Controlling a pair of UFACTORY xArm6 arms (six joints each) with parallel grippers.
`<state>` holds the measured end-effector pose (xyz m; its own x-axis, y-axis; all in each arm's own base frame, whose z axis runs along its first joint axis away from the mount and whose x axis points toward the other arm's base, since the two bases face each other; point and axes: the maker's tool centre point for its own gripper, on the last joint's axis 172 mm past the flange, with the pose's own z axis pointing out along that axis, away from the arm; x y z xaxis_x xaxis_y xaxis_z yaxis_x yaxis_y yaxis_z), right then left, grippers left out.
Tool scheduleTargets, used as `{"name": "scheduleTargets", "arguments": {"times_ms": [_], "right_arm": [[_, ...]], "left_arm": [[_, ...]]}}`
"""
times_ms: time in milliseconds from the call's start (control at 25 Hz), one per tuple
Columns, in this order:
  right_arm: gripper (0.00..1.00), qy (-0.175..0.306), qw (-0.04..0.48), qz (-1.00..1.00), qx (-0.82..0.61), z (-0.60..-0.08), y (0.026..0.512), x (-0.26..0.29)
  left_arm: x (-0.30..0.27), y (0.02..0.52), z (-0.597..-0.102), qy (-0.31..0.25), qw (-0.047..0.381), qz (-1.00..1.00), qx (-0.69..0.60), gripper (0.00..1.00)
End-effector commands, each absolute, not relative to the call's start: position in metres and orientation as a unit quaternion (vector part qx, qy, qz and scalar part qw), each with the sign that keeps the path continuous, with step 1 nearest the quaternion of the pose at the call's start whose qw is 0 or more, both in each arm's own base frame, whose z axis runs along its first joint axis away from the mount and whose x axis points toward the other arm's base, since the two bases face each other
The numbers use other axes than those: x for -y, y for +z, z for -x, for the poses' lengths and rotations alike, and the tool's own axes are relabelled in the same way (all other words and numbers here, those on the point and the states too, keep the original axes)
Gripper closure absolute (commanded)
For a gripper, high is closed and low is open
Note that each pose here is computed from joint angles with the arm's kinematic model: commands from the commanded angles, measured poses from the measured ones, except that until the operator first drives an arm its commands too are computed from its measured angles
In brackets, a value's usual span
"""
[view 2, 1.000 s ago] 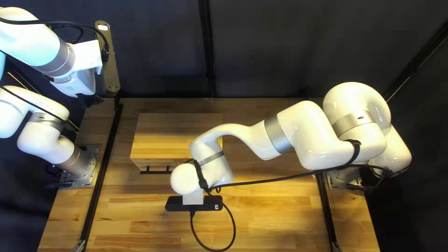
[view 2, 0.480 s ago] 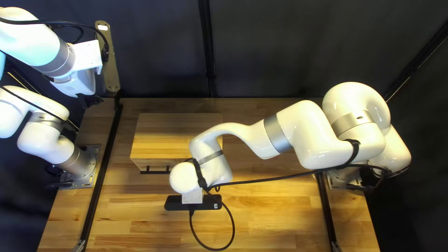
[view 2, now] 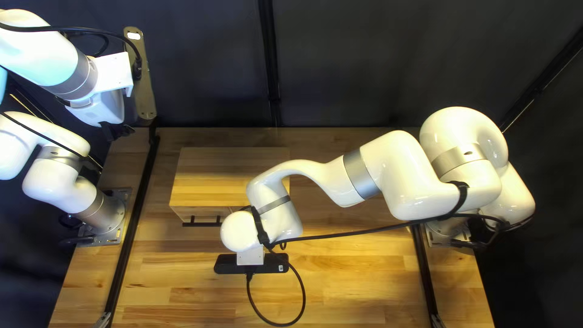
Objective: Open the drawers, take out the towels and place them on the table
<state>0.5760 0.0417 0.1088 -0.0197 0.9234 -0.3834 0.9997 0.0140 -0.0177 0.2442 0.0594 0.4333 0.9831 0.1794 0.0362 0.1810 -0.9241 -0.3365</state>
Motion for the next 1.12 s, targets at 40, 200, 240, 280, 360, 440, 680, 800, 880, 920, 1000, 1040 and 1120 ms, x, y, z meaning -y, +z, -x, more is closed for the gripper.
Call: {"name": "scheduleTargets", "arguments": {"times_ms": [40, 200, 240, 280, 360, 440, 680, 800, 880, 920, 1000, 1040, 1120], "right_arm": [[1.0, -0.143, 0.134, -0.686, -0.7, -0.577, 0.107, -0.052], [1.0, -0.142, 0.132, -0.683, -0.705, -0.583, 0.103, -0.067], [1.0, -0.142, 0.132, -0.682, -0.705, -0.583, 0.103, -0.069], [1.0, -0.141, 0.133, -0.682, -0.705, -0.584, 0.103, -0.072], [1.0, -0.142, 0.134, -0.681, -0.705, -0.585, 0.104, -0.078], [1.0, -0.142, 0.135, -0.68, -0.707, -0.587, 0.106, -0.086], [1.0, -0.141, 0.137, -0.679, -0.707, -0.589, 0.115, -0.09], [1.0, -0.139, 0.14, -0.678, -0.708, -0.593, 0.12, -0.101], [1.0, -0.138, 0.14, -0.676, -0.71, -0.595, 0.119, -0.106], [1.0, -0.137, 0.139, -0.676, -0.711, -0.595, 0.118, -0.108], [1.0, -0.135, 0.139, -0.675, -0.712, -0.598, 0.114, -0.112], [1.0, -0.135, 0.138, -0.674, -0.714, -0.599, 0.112, -0.113], [1.0, -0.133, 0.136, -0.672, -0.715, -0.601, 0.109, -0.116]], "left_arm": [[-0.059, 0.433, -0.244, -0.002, 0.172, 0.981, 0.092, 0.0], [-0.059, 0.433, -0.244, -0.002, 0.172, 0.981, 0.092, 0.0], [-0.059, 0.433, -0.244, -0.002, 0.172, 0.981, 0.092, 0.0], [-0.059, 0.433, -0.244, -0.002, 0.172, 0.981, 0.092, 0.0], [-0.059, 0.433, -0.244, -0.002, 0.172, 0.981, 0.092, 0.0], [-0.059, 0.433, -0.244, -0.002, 0.172, 0.981, 0.092, 0.0], [-0.059, 0.433, -0.244, -0.002, 0.172, 0.981, 0.092, 0.0], [-0.059, 0.433, -0.244, -0.002, 0.172, 0.981, 0.092, 0.0], [-0.059, 0.433, -0.244, -0.002, 0.172, 0.981, 0.092, 0.0], [-0.059, 0.433, -0.244, -0.002, 0.172, 0.981, 0.092, 0.0], [-0.059, 0.433, -0.244, -0.002, 0.172, 0.981, 0.092, 0.0], [-0.059, 0.433, -0.244, -0.002, 0.172, 0.981, 0.092, 0.0], [-0.059, 0.433, -0.244, -0.002, 0.172, 0.981, 0.092, 0.0]]}}
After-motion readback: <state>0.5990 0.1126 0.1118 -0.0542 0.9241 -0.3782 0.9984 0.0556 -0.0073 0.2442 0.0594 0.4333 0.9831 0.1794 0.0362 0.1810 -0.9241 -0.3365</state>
